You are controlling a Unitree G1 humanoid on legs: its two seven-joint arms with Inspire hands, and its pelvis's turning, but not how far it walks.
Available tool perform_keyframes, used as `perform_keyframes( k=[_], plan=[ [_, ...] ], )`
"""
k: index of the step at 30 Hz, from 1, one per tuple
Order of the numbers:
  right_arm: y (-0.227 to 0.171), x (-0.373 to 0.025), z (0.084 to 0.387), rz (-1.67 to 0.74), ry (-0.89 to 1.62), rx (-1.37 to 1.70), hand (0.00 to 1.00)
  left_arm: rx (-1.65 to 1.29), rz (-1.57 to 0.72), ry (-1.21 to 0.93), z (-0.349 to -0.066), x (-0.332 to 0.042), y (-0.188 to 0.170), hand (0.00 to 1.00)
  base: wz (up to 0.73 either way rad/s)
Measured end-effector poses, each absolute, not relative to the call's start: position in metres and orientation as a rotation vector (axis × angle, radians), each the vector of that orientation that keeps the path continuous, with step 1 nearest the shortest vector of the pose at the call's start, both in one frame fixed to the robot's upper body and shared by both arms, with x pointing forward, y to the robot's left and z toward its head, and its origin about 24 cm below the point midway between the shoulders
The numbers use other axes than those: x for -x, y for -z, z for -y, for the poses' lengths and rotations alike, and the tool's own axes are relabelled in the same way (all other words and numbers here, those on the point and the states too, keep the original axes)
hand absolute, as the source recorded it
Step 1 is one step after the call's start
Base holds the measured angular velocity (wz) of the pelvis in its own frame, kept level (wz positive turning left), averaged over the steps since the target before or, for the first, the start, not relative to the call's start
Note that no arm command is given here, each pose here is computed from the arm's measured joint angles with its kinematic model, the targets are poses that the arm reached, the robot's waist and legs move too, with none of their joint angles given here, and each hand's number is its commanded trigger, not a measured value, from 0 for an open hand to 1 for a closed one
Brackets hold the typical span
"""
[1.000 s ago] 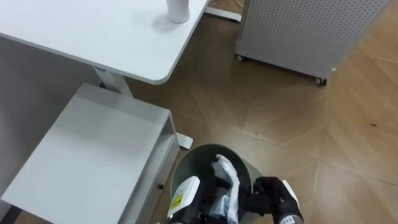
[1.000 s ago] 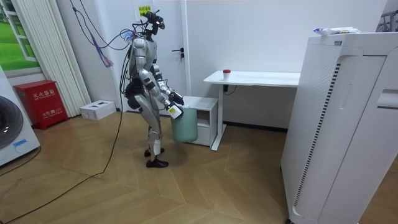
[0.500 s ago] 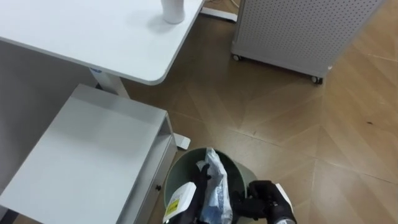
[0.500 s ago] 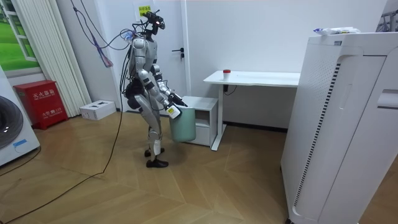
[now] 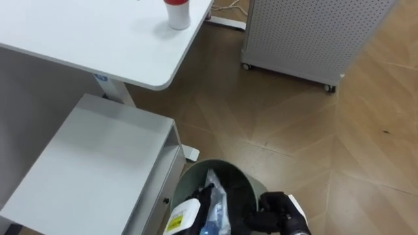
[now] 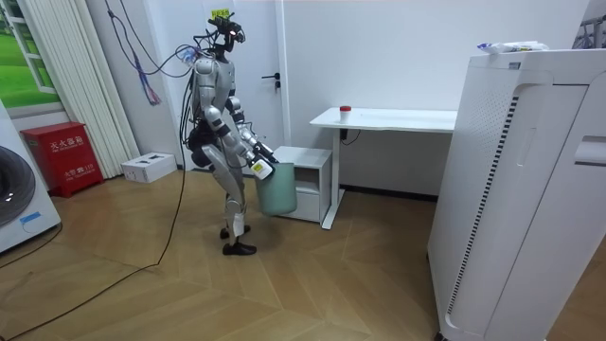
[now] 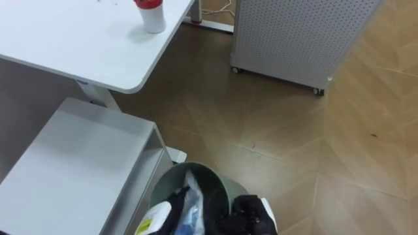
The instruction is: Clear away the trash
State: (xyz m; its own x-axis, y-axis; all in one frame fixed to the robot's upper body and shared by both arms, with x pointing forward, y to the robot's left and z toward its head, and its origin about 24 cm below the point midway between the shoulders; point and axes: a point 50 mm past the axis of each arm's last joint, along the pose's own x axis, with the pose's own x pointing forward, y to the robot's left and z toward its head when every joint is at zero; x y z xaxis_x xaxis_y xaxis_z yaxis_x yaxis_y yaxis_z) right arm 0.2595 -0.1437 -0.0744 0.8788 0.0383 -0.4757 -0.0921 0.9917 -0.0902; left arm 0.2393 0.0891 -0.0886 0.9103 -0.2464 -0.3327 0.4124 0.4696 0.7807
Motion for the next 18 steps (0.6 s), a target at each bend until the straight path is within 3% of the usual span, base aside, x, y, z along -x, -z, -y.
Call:
perform_keyframes(
  k=[6, 18],
  plan=[
    [0.078, -0.257, 0.147, -0.535, -0.099, 0.135, 1.00, -1.230, -0.189, 0.461, -0.098, -0.242, 0.094, 0.00, -0.03],
    [0.070, -0.263, 0.148, -0.501, -0.085, 0.136, 1.00, -1.346, -0.261, 0.493, -0.109, -0.237, 0.102, 0.00, -0.05]
  ],
)
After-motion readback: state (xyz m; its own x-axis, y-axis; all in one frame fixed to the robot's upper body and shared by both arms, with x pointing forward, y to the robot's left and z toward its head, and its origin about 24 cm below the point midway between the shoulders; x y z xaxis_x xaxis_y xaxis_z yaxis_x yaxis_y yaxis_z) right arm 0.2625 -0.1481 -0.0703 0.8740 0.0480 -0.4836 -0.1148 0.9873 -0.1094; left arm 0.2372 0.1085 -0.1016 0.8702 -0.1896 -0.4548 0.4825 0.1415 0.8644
